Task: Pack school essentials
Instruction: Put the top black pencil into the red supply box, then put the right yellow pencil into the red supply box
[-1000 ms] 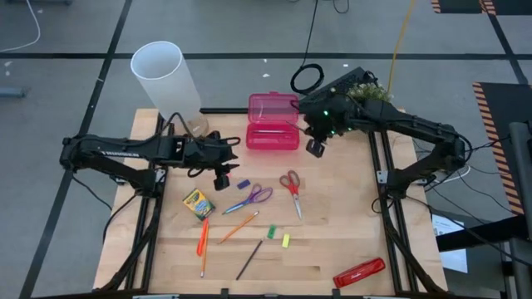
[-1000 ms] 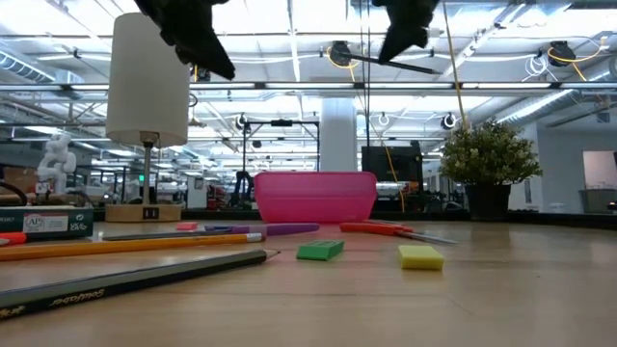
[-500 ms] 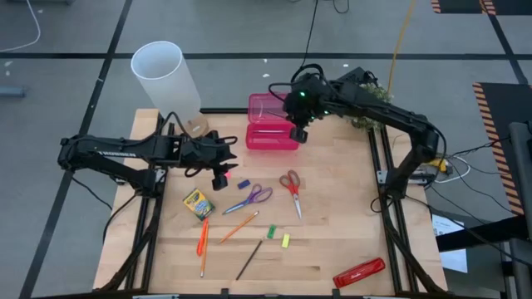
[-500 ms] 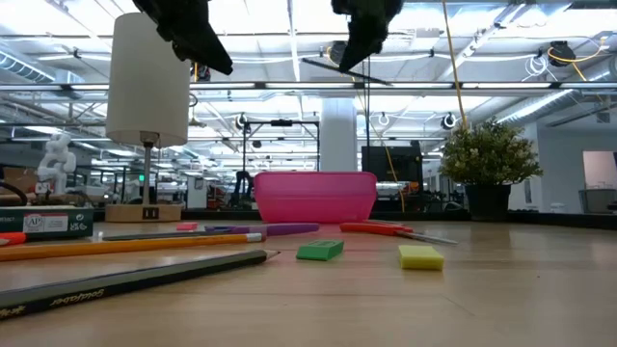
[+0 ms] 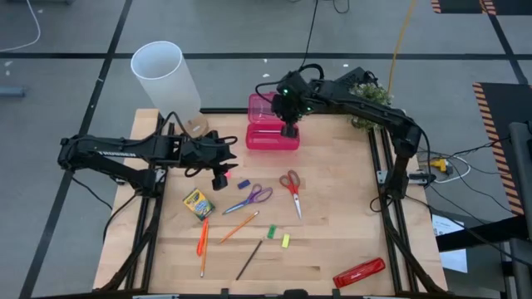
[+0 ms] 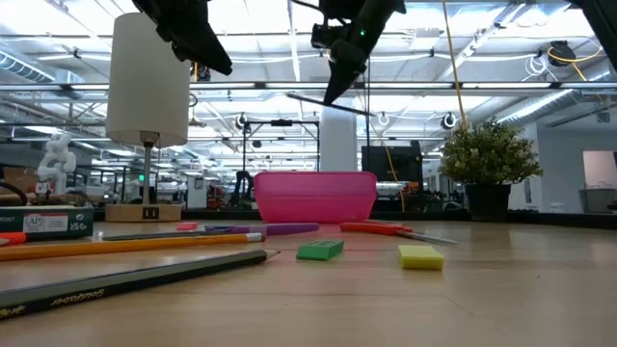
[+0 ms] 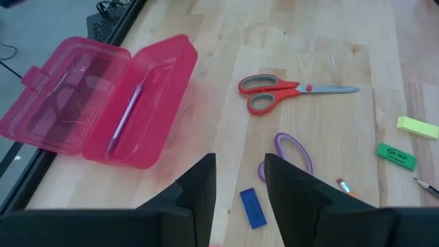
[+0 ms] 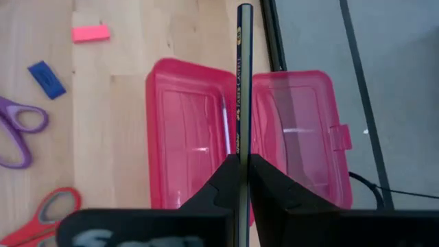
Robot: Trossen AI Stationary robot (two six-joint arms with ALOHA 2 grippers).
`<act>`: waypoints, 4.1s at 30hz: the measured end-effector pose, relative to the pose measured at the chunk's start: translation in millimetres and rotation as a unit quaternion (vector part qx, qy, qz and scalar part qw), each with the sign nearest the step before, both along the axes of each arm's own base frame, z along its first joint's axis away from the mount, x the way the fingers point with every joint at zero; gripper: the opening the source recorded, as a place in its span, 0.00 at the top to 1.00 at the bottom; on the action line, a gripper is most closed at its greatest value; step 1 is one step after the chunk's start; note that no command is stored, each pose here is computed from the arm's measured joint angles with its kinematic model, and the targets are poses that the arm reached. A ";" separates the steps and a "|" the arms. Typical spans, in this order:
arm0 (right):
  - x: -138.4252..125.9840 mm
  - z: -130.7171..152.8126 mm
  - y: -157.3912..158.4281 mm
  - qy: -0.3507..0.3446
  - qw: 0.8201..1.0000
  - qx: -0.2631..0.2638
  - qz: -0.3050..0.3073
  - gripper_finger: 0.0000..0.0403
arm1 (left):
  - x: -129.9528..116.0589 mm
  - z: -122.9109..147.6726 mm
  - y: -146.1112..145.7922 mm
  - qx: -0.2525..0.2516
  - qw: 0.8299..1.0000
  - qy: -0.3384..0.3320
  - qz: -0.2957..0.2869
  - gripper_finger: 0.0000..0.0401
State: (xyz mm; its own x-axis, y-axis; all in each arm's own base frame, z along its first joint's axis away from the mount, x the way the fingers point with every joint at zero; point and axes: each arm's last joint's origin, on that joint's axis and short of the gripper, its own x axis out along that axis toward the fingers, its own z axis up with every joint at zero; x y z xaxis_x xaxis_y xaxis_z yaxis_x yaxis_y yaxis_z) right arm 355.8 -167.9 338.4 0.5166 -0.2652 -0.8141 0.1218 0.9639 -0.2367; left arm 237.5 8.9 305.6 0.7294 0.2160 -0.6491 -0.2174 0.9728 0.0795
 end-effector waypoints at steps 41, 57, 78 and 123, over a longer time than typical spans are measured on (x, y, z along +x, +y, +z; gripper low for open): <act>41.5 -128.9 -43.5 0.065 0.991 0.112 0.031 0.96 | 0.6 0.6 -1.4 0.004 1.000 -0.003 -0.007 0.68; 38.6 -146.0 -41.3 0.069 0.990 0.120 0.022 0.89 | 0.7 0.6 -1.6 0.004 1.000 -0.003 -0.008 0.68; 29.8 -89.0 -9.4 0.045 0.996 0.082 0.008 0.75 | -0.4 -0.5 -1.9 0.002 1.000 0.005 -0.006 0.68; -151.2 -82.5 164.7 -0.118 0.991 0.044 -0.037 0.75 | 40.4 -134.1 -153.8 -0.132 0.974 0.166 0.085 0.68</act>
